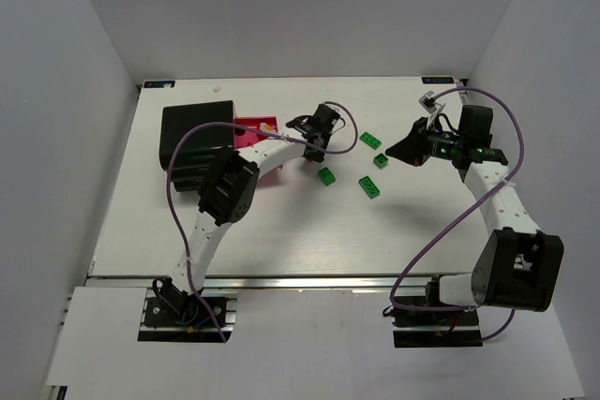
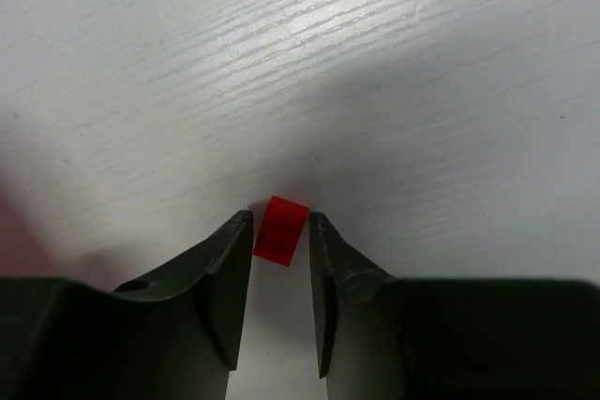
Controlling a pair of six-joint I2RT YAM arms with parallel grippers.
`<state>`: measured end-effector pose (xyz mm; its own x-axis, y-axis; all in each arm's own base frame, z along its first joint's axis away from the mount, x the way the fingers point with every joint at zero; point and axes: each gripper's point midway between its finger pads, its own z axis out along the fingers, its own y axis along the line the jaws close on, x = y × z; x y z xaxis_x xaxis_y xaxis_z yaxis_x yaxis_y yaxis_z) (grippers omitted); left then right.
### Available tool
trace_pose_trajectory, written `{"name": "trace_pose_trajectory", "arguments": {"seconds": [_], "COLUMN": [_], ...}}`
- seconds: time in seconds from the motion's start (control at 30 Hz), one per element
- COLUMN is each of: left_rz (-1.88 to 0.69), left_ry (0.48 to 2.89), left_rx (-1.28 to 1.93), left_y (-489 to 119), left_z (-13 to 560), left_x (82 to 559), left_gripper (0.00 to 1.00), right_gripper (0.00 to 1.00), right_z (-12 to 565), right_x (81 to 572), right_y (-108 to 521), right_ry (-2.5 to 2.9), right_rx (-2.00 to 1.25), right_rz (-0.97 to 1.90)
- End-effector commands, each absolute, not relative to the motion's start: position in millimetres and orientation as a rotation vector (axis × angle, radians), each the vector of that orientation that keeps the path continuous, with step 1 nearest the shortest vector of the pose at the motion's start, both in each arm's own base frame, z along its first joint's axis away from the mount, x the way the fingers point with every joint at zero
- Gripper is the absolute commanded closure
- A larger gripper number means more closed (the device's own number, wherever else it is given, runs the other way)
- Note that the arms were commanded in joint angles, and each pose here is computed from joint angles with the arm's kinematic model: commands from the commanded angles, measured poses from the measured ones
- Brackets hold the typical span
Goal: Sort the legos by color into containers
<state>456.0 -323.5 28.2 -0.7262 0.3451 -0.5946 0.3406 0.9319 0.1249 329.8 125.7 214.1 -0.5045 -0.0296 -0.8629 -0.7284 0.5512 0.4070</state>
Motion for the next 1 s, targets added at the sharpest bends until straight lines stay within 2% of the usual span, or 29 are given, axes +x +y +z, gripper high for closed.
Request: {"name": "trace_pose_trajectory", "arguments": {"seconds": [0.0,0.27,0.33,0.47,0.63,0.73,0.97], "left_rz": [0.024,-0.016,-0.061,-0.179,-0.174,-0.113,0.231], "left_ry": [2.436,2.402,2.317,2.144,2.058,2.045,2.100], "left_rx": [0.476,0.449,0.412,0.348,0.290,0.253,0.100], "left_y": [-321.3,-320.4,-320.6,-324.0,-301.0,-279.7,-219.2], "left_z": [30.7,46.0,86.5,155.1,197.3,202.5,183.8], "left_x": [462.1,458.6,461.5,457.1,442.7,439.9,436.7], "left_gripper": [0.60,0.85,0.90,0.94,0.96,0.98,1.00], "right_gripper": [0.88,0.88,0.88,0.88,0.88,0.88,0.88], "right_z": [232.7,233.4,232.5,230.3,227.7,225.1,222.7], "right_x": [329.2,329.0,329.2,330.1,330.0,330.4,331.2], "right_y": [126.4,125.7,125.7,125.1,126.1,126.3,125.8], "right_ry": [1.846,1.844,1.845,1.851,1.858,1.865,1.873], "right_rx": [-0.658,-0.657,-0.657,-0.653,-0.652,-0.647,-0.641], "right_rz": [0.992,0.992,0.993,0.995,1.002,1.010,1.010]}}
